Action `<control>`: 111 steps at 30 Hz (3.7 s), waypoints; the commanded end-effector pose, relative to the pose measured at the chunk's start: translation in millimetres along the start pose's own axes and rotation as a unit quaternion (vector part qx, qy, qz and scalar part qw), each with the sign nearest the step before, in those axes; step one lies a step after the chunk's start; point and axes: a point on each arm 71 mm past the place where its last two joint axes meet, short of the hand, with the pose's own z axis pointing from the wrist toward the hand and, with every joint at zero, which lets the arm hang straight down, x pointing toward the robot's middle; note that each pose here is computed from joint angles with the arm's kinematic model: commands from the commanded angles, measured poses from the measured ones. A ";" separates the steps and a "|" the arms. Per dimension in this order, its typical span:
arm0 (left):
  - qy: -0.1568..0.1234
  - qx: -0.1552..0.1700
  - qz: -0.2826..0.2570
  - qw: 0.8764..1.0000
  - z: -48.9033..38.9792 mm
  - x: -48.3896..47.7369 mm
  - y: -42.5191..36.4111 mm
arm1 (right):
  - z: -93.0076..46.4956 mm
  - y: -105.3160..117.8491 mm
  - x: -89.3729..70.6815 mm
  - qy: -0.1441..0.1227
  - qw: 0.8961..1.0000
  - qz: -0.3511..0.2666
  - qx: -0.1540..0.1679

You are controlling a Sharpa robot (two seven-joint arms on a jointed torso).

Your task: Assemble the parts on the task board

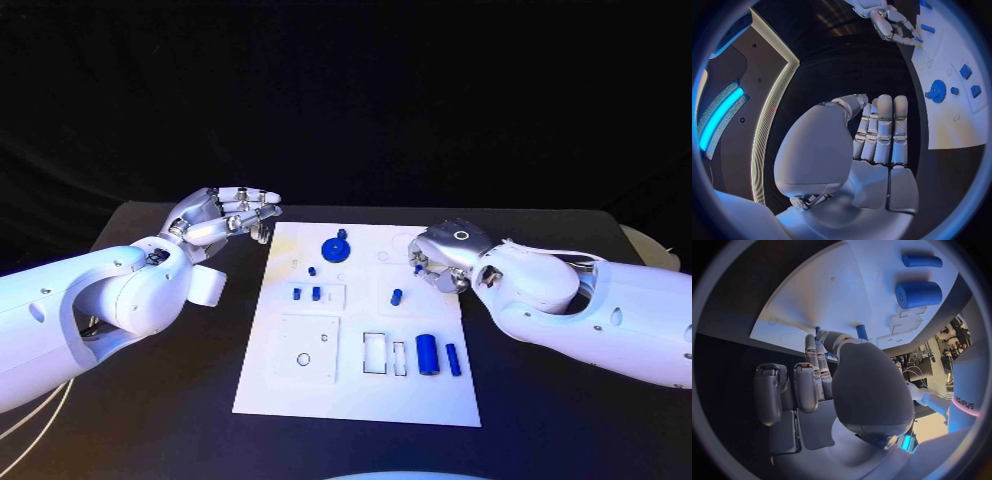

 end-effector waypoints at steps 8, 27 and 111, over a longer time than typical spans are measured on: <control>0.000 0.002 -0.002 1.000 0.6 -0.6 -0.4 | -11.6 6.1 -18.6 -0.036 0.999 0.006 -0.005; 0.011 0.000 -0.007 1.000 8.1 10.6 2.8 | 1.2 101.0 -38.2 -0.056 0.987 0.073 -0.129; 0.019 -0.014 -0.009 1.000 11.2 17.7 5.2 | 18.5 151.7 27.3 0.028 0.978 0.126 -0.163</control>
